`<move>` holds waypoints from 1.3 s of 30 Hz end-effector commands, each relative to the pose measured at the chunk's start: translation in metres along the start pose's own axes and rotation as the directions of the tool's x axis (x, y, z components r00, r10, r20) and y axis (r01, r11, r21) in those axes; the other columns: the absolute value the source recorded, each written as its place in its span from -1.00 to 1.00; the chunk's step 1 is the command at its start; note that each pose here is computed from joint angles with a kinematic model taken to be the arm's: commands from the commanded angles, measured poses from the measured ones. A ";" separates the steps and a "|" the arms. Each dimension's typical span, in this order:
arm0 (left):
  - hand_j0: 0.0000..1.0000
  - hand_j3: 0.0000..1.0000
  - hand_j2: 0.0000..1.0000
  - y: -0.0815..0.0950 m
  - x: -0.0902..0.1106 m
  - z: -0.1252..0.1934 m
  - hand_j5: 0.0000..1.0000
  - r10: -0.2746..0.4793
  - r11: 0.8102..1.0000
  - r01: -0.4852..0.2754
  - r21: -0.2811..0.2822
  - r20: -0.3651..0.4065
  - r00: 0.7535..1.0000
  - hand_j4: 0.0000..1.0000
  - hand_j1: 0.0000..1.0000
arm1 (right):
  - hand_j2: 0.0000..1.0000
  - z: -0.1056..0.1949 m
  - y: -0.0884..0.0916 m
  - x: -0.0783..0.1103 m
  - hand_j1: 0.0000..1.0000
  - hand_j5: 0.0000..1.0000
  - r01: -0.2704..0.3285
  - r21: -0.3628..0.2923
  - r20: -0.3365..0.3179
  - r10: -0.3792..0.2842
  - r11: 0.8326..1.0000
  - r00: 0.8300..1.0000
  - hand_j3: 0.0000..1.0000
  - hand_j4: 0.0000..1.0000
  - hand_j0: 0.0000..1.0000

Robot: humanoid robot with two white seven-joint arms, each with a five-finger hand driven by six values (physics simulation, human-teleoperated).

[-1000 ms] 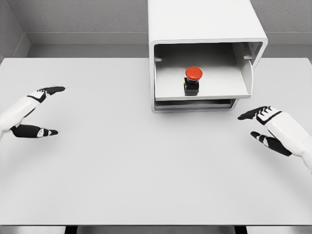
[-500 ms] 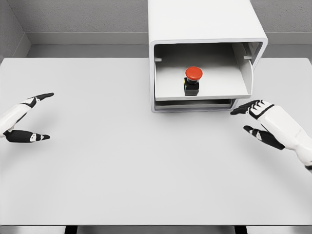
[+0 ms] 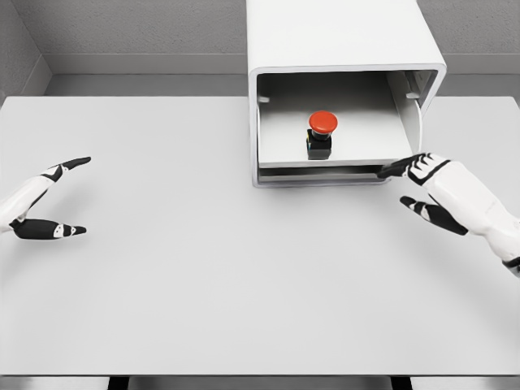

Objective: Slide open multi-storey tabletop storage cabinets and put open load switch and slide close multi-storey tabletop storage cabinets

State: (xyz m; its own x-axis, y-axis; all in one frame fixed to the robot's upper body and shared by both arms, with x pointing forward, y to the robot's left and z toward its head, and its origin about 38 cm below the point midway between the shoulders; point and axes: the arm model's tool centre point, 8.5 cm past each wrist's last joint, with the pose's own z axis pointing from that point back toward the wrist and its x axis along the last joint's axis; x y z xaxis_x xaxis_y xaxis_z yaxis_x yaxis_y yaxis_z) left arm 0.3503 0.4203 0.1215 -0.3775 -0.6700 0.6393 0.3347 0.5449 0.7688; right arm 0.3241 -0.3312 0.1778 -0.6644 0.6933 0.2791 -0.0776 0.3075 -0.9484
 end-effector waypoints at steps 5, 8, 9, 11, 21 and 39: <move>1.00 1.00 1.00 0.000 0.000 0.001 1.00 0.008 1.000 -0.008 0.005 0.001 1.000 1.00 1.00 | 0.41 -0.006 0.008 -0.004 0.41 0.41 0.019 0.028 0.001 -0.019 0.999 1.000 0.41 0.41 0.41; 1.00 1.00 1.00 0.000 0.000 0.001 1.00 0.008 1.000 -0.008 0.005 0.001 1.000 1.00 1.00 | 0.41 -0.007 0.009 -0.007 0.41 0.41 0.023 0.031 -0.005 -0.023 0.999 1.000 0.41 0.41 0.41; 1.00 1.00 1.00 0.000 0.000 0.001 1.00 0.009 1.000 -0.009 0.004 0.000 1.000 1.00 1.00 | 0.41 -0.008 0.010 -0.009 0.41 0.41 0.025 0.034 -0.007 -0.025 0.999 1.000 0.41 0.41 0.41; 1.00 1.00 1.00 0.000 0.000 0.001 1.00 0.008 1.000 -0.008 0.005 0.001 1.000 1.00 1.00 | 0.41 -0.010 0.010 -0.010 0.41 0.41 0.025 0.034 -0.006 -0.025 0.999 1.000 0.41 0.41 0.41; 1.00 1.00 1.00 0.000 -0.001 0.001 1.00 0.009 1.000 -0.009 0.005 -0.001 1.000 1.00 1.00 | 0.43 -0.026 0.010 -0.022 0.43 0.43 0.022 0.046 -0.005 -0.022 0.999 1.000 0.43 0.43 0.43; 1.00 1.00 1.00 -0.004 -0.001 0.003 1.00 0.013 1.000 -0.013 -0.002 -0.004 1.000 1.00 1.00 | 0.46 0.042 -0.036 -0.043 0.46 0.46 -0.055 0.010 -0.142 0.056 0.998 0.988 0.46 0.46 0.46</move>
